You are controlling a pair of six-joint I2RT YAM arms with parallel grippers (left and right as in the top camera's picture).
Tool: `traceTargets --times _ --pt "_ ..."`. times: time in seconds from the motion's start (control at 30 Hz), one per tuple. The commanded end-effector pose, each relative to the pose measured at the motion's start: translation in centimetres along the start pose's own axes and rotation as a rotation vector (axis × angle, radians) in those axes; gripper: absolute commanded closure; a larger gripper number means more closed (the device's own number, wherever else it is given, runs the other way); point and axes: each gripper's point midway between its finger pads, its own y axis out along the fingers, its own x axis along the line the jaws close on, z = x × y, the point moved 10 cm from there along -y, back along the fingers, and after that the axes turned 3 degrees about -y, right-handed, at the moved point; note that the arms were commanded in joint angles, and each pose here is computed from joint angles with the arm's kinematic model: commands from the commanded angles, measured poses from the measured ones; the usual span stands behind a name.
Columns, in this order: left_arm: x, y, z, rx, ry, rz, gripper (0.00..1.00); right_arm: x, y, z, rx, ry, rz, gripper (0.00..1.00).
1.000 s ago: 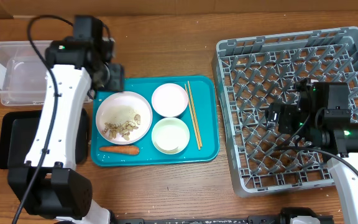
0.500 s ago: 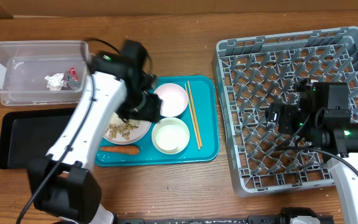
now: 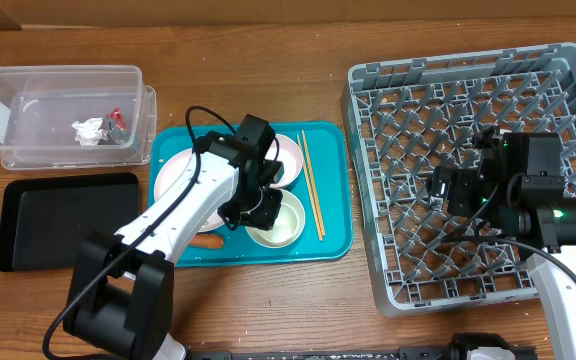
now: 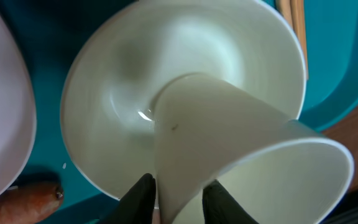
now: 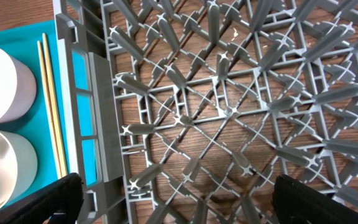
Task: Sort waste into correct bins and load items into the dishwasher
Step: 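Grasp the white paper cup from the bowl with the left gripper and lift, then extend the cup toward the right gripper and close the right gripper on it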
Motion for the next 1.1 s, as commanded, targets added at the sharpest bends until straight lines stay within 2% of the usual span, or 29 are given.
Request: traceTargets --times 0.0,0.2,0.33,0.37,0.43,0.5,0.57,0.63,0.77,0.83,1.07 --pt "0.2 -0.4 -0.1 -0.023 -0.006 -0.047 0.79 0.1 -0.9 -0.7 -0.04 0.002 -0.005 0.0" --pt "0.4 -3.0 -1.4 -0.079 -0.019 -0.075 0.92 -0.1 -0.9 -0.7 -0.043 0.003 0.025 0.0" --pt "1.0 -6.9 -3.0 -0.166 -0.052 -0.046 0.96 -1.4 -1.2 -1.1 -0.093 0.124 0.205 0.0" --pt "1.1 -7.8 -3.3 -0.189 -0.06 -0.019 0.96 -1.6 -1.2 -1.3 -0.109 0.148 0.22 0.0" --pt "0.9 -9.9 -4.1 -0.237 -0.065 0.137 0.96 -1.5 -1.3 -1.9 -0.148 0.159 0.181 0.0" --pt "0.3 -11.0 -4.5 -0.259 -0.017 0.324 0.96 -0.8 -1.2 -2.5 -0.176 0.117 0.076 0.0" --pt "-0.5 -11.7 -4.7 -0.271 0.056 0.512 0.96 0.6 -1.4 -3.1 -0.203 -0.001 -0.106 0.0" --pt "-1.0 -12.2 -4.7 -0.279 0.106 0.632 0.96 1.9 -1.7 -3.4 -0.23 -0.094 -0.276 0.0" --pt "-1.7 -12.8 -4.6 -0.284 0.168 0.757 0.96 4.5 -3.1 -3.5 -0.293 -0.293 -0.663 0.0" --pt "-1.9 -13.0 -4.5 -0.288 0.197 0.804 0.96 5.2 -3.8 -3.4 -0.321 -0.361 -0.794 0.0" --pt "-2.8 -14.1 -4.5 -0.319 0.292 0.972 0.96 6.3 -5.2 -3.3 -0.372 -0.454 -1.022 0.0"
